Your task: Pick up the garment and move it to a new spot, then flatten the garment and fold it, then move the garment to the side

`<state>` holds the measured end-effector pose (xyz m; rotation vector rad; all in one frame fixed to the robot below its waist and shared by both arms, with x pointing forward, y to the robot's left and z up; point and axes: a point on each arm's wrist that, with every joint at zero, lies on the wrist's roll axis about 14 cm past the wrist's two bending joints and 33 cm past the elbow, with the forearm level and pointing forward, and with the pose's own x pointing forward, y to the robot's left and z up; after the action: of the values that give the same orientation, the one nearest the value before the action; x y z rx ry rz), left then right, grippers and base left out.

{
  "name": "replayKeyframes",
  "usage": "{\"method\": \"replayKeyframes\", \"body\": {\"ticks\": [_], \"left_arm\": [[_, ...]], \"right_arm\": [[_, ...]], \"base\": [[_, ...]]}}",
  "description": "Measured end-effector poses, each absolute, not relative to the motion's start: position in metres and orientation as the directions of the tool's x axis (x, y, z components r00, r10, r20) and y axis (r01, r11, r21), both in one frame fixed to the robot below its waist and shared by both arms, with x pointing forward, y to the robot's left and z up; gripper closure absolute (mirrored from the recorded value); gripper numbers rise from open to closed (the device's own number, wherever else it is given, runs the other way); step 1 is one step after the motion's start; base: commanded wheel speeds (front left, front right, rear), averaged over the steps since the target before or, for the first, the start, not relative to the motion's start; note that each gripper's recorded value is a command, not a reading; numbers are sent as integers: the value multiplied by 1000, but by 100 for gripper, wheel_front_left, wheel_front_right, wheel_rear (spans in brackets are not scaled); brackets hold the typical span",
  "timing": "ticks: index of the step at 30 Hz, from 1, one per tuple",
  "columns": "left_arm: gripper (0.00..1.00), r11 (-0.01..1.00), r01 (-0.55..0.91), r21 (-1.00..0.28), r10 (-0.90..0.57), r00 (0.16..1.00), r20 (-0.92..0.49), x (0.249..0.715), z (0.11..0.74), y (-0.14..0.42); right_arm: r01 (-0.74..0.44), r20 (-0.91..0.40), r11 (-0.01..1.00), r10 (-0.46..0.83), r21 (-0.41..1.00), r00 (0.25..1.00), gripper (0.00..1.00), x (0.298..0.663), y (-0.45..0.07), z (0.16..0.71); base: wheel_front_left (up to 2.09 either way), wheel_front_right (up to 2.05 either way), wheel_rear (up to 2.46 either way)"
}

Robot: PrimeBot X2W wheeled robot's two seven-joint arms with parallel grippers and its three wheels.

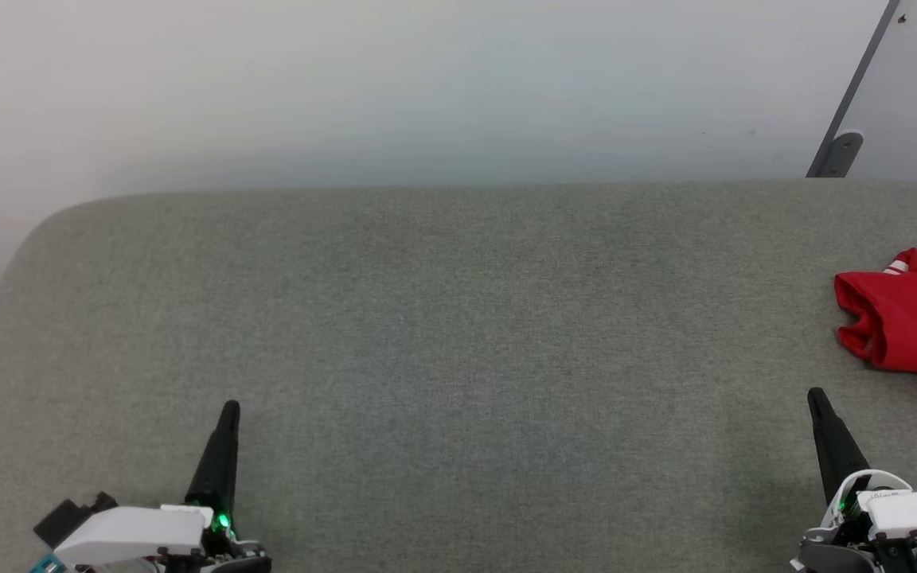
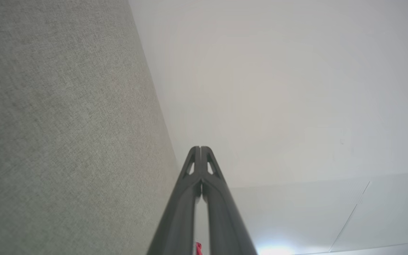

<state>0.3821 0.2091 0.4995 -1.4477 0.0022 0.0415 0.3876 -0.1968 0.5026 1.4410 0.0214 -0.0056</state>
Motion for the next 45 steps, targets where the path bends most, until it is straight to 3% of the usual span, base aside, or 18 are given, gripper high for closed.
{"method": "replayKeyframes", "body": {"ticks": [19, 45], "left_arm": [[100, 1, -8, -1000, -3, 1000, -8, 388, 505, 199], [100, -6, -8, -1000, -1, 1000, -8, 388, 505, 200]], "right_arm": [[12, -12, 2, -1, 1000, 1000, 100, 387, -200, 503], [12, -12, -3, 0, 1000, 1000, 100, 387, -200, 503]], "base": [[0, 0, 0], [0, 0, 0]]}}
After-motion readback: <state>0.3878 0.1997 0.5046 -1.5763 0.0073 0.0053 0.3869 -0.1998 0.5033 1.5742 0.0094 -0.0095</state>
